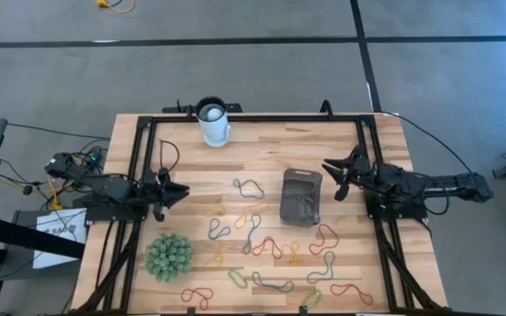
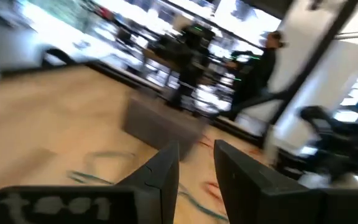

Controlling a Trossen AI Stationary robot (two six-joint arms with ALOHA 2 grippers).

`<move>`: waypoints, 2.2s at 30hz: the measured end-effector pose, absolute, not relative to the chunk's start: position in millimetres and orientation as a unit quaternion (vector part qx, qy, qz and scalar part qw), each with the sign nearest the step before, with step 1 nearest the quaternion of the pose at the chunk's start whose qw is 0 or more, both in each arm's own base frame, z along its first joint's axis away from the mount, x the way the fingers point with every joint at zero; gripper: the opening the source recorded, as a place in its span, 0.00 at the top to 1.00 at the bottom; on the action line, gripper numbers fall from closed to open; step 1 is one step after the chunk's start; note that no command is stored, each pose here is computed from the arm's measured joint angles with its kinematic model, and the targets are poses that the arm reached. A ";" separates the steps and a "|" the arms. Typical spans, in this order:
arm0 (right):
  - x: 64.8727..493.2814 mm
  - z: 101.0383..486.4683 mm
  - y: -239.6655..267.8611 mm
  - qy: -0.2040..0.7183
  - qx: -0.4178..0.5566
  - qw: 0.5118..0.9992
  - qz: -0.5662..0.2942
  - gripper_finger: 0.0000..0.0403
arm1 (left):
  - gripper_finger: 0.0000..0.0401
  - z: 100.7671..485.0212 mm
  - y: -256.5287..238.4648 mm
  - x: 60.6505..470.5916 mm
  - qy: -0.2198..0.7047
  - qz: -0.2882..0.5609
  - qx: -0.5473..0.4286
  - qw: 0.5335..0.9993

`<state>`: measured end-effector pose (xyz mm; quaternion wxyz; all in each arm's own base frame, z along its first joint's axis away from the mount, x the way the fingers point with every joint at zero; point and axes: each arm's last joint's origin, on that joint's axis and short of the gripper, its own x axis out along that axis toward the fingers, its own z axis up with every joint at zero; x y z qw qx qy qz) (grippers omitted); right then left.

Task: Pick and place items into bin
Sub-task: Put the red rubber band into the black bin

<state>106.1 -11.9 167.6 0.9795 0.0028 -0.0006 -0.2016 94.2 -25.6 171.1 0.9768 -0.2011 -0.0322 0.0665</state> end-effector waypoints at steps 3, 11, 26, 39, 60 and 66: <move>106.5 164.3 -12.2 0.009 0.039 0.978 -0.203 0.80 | 0.77 171.0 -23.2 93.8 -0.038 0.107 -0.183 0.977; 98.6 181.7 -9.8 0.099 0.023 0.967 -0.234 0.80 | 0.77 170.6 -19.1 92.6 -0.050 0.180 -0.187 0.964; 137.5 220.7 39.8 0.360 0.186 0.901 -0.157 0.80 | 0.77 170.0 -19.4 92.9 -0.052 0.175 -0.208 0.961; 169.7 168.0 111.3 0.622 0.180 0.713 -0.270 0.80 | 0.77 169.1 -19.5 93.0 -0.049 0.176 -0.207 0.961; 182.3 147.0 132.6 0.658 0.194 0.676 -0.269 0.80 | 0.77 168.8 -19.5 93.0 -0.044 0.177 -0.185 0.966; 181.2 134.9 131.8 0.645 0.216 0.687 -0.255 0.80 | 0.77 168.7 -19.5 93.0 -0.044 0.177 -0.185 0.966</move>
